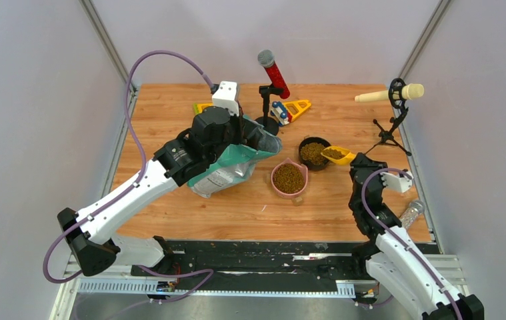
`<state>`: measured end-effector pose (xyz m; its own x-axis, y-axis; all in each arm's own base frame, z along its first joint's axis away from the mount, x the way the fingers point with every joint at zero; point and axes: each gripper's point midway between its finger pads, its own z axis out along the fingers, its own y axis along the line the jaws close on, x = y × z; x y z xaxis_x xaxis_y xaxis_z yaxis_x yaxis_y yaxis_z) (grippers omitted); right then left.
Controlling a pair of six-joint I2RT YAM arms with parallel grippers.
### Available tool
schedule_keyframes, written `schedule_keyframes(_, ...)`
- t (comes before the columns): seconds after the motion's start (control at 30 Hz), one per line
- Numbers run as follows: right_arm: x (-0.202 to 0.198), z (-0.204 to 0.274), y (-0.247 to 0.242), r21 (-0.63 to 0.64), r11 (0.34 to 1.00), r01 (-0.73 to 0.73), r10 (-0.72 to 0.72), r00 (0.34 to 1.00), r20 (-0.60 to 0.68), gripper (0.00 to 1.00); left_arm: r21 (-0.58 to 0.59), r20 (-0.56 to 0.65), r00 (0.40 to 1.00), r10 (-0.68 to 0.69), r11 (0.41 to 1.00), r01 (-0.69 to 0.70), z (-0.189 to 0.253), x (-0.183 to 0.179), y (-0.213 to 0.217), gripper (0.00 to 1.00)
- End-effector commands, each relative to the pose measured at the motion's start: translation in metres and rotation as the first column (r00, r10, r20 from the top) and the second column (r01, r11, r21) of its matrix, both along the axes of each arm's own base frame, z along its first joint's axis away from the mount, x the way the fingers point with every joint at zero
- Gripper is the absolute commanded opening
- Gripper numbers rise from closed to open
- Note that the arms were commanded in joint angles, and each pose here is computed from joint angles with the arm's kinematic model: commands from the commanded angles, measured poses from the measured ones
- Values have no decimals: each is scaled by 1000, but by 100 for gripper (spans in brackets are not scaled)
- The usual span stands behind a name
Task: Serve the pet food
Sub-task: Pour the pet food into the pet food bowl.
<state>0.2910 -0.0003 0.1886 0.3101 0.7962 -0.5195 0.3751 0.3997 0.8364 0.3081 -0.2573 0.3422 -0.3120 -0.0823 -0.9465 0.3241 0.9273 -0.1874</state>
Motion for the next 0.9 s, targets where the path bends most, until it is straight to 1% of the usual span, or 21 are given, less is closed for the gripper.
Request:
schedule_keyframes(0.0,8,24,5,-21,999,-28,28,999,34,0,-94,71,997,38,995,-32,33,-2,9,0)
schedule_keyframes(0.13,9,27,5,-23,999,-26,26,999,36,0,-95,72,997,40,995,-33,33,-3,10,0)
schedule_keyframes(0.63,16,42,8,-95,994,-51,52,999,5,0,-101,79,996,41,994,-33,36,-4,13,0)
schedule_keyframes(0.87,17,43,11,-167,981,-95,87,995,-55,0,-98,85,995,46,995,-37,38,-4,14,0)
